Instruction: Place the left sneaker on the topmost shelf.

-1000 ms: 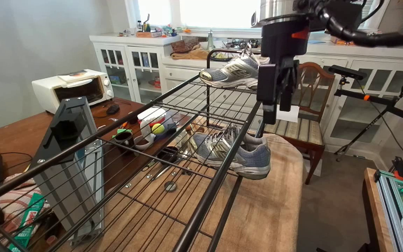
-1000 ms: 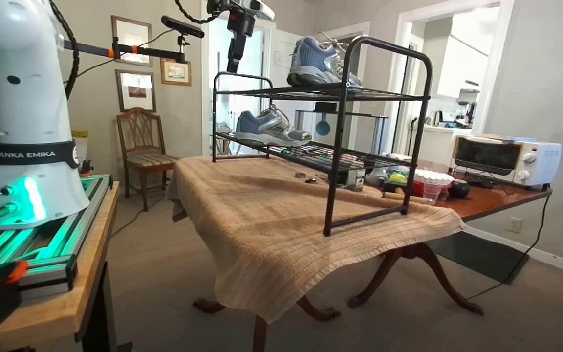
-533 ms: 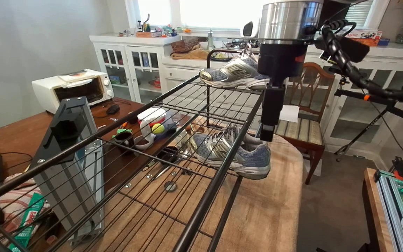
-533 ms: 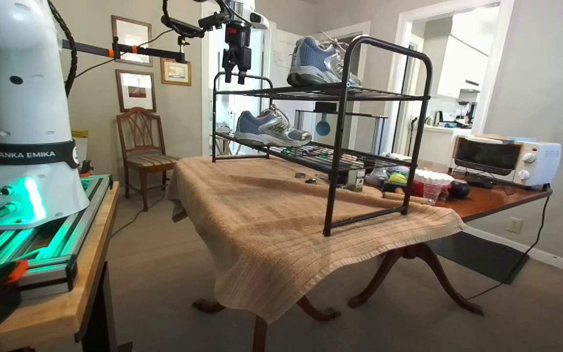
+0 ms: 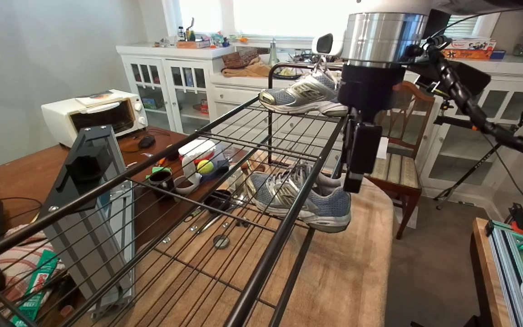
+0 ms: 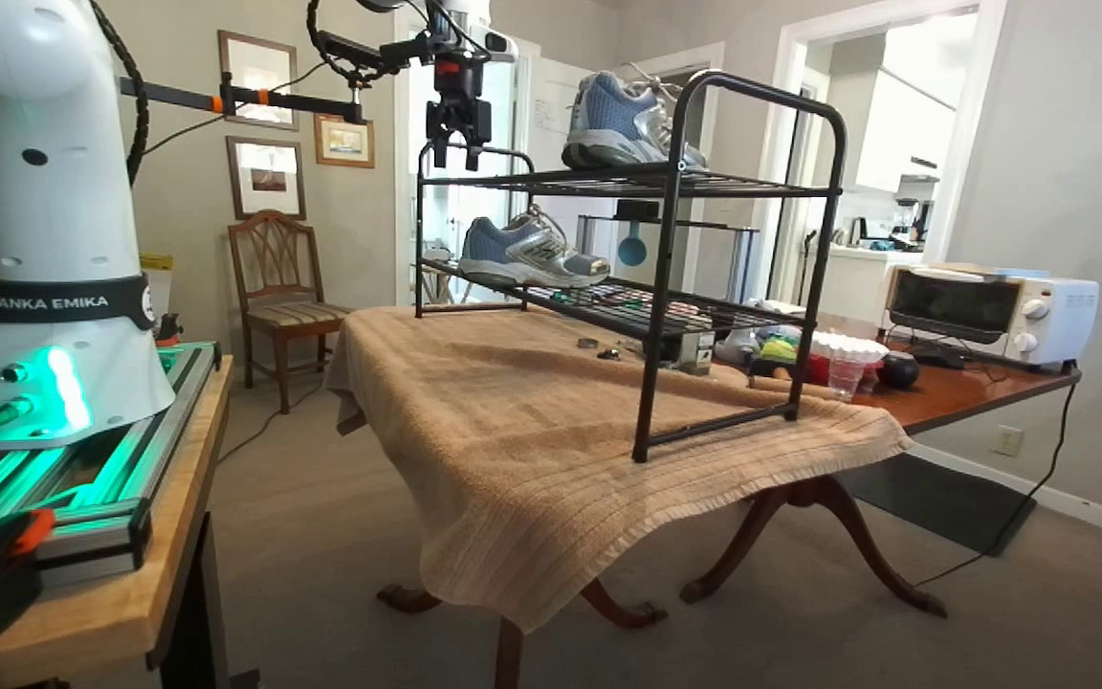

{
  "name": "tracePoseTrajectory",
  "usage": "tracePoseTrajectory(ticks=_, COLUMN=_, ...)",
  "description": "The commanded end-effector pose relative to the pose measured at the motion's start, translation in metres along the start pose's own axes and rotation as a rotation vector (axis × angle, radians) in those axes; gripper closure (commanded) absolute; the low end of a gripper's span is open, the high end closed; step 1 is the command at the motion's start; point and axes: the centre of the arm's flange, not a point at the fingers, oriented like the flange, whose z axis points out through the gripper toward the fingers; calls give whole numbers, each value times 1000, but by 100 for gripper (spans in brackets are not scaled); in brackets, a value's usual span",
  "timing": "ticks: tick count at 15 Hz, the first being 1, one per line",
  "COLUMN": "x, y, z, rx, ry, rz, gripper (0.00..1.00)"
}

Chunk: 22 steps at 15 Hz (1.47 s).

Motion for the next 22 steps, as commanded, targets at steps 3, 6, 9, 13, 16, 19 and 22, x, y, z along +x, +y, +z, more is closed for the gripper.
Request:
tracePoseTrajectory(ticks=3, x=-2, y=-5, z=6, rx=-4, ry=-20, rz=-25, gripper=0)
tracePoseTrajectory(ticks=6, x=-5, y=-5, z=13, rx=27, ry=-43, rz=-3, gripper=0)
tracePoseTrajectory(ticks=9, x=-10, y=3, z=22, rx=57, ry=-55, rz=14, gripper=0)
tracePoseTrajectory(ticks=13, x=-12, y=10, z=36, rx=45, ry=-75, rz=-29, gripper=0)
tracePoseTrajectory(ticks=16, x=-16, y=10, z=43, rx=3, ry=-89, rz=-107, gripper=0)
tracePoseTrajectory(ticks=19, x=-21, y=9, z=56, rx=-107, ry=-128, rz=-221, gripper=0)
tracePoseTrajectory(ticks=22, x=-25, y=8, z=68, rx=-207, ry=-144, rz=-303, gripper=0)
